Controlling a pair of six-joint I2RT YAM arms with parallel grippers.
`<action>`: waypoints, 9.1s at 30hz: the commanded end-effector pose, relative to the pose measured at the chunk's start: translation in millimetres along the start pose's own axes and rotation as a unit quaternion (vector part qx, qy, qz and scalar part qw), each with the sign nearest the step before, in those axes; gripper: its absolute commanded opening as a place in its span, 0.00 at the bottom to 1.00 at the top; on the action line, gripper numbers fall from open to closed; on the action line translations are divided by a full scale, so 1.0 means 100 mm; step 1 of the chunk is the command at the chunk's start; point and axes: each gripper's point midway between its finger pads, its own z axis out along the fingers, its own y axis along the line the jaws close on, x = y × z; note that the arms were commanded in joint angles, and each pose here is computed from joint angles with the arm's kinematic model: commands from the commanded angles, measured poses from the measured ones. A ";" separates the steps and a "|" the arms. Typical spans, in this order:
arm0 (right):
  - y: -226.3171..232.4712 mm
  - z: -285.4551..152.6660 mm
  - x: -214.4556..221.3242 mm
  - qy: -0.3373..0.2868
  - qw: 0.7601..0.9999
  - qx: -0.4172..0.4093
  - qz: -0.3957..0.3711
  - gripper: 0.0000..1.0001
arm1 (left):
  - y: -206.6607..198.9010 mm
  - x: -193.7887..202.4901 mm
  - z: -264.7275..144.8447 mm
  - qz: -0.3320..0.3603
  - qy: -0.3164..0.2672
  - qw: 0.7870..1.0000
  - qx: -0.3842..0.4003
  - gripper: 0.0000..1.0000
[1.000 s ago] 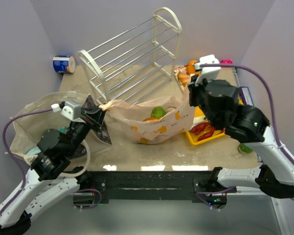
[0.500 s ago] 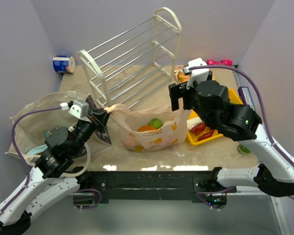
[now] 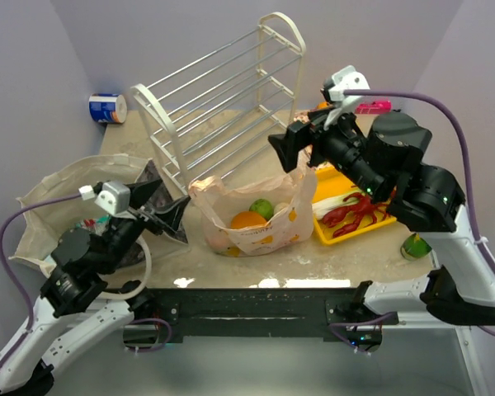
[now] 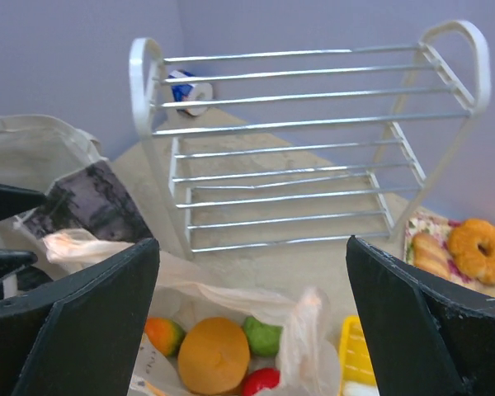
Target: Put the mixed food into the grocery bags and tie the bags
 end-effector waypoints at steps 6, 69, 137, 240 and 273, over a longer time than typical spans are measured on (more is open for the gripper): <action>0.84 0.56 0.19 0.053 0.989 -0.133 -0.048 0.99 | -0.27 -0.23 -0.38 0.055 -0.007 0.993 0.101 1.00; 1.26 0.70 0.84 0.029 0.981 -0.191 0.033 0.01 | -0.74 0.21 0.37 0.056 -0.023 0.976 0.210 1.00; 0.04 0.45 0.74 0.042 0.977 -0.190 -0.092 0.97 | -0.31 1.25 0.96 -0.102 0.175 0.957 0.206 0.00; 0.79 -0.69 1.47 -0.010 0.922 -0.386 -0.017 0.99 | -0.05 1.93 1.08 0.017 0.331 0.921 0.203 0.00; 0.84 -0.02 2.01 0.035 0.918 -0.391 -0.051 0.99 | -0.15 1.97 1.05 0.003 0.336 0.912 0.237 0.00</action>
